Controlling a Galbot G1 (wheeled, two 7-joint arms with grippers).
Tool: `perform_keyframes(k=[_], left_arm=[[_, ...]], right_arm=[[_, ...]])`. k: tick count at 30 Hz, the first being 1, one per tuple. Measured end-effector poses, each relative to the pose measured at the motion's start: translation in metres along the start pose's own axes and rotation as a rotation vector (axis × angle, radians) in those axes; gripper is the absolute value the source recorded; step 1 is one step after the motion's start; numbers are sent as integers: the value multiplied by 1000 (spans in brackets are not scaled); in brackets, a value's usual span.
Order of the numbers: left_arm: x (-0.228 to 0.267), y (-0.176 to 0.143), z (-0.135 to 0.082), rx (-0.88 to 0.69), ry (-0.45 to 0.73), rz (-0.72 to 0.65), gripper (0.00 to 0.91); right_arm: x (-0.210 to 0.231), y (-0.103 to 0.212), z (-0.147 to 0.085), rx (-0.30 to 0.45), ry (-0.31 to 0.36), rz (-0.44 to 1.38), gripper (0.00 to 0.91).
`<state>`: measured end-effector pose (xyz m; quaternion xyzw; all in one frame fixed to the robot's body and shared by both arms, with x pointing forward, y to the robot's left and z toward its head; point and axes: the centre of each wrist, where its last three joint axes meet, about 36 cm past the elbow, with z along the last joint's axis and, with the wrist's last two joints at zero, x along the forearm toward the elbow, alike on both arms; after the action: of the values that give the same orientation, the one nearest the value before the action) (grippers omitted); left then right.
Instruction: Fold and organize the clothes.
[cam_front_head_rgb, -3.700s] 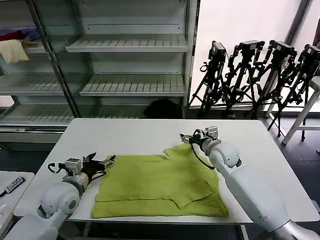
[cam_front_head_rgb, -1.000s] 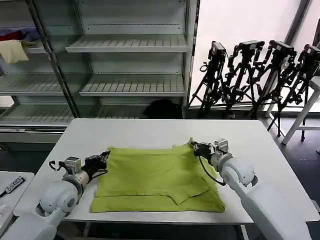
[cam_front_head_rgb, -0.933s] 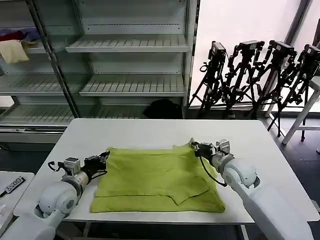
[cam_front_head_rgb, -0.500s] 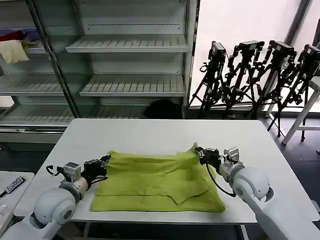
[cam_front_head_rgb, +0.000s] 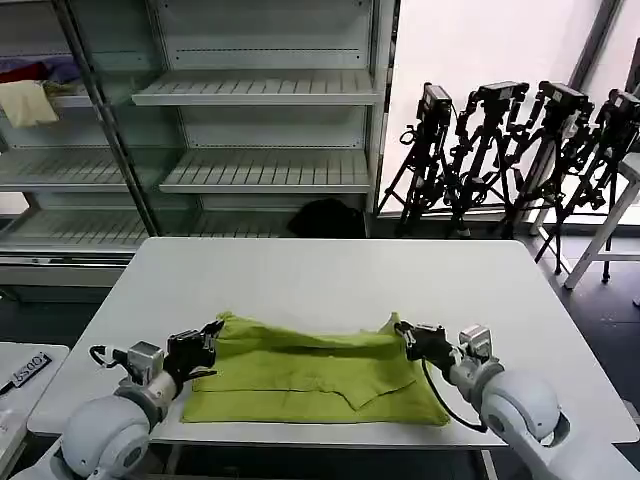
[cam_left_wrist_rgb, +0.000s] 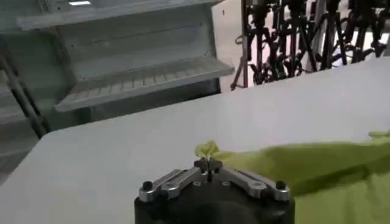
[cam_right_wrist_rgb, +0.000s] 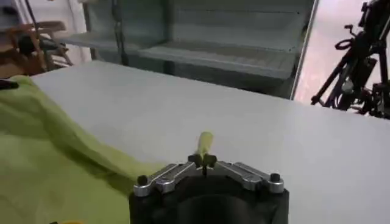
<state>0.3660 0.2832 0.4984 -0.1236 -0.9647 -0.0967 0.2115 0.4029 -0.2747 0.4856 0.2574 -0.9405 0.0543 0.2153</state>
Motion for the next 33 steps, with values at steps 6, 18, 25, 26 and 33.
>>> perform_keyframes(k=[6, 18, 25, 26, 33], left_arm=[[7, -10, 13, -6, 30, 9, 10], [16, -20, 34, -36, 79, 0, 544], [19, -22, 37, -58, 86, -9, 907], [20, -22, 37, -63, 86, -12, 907], [29, -21, 35, -97, 86, -25, 907]], right_arm=[[13, 5, 11, -1, 19, -5, 0], [21, 15, 32, -22, 64, -11, 0], [25, 21, 38, -40, 77, 15, 907], [26, 23, 39, -45, 78, 23, 907], [33, 41, 40, -94, 82, 105, 907]])
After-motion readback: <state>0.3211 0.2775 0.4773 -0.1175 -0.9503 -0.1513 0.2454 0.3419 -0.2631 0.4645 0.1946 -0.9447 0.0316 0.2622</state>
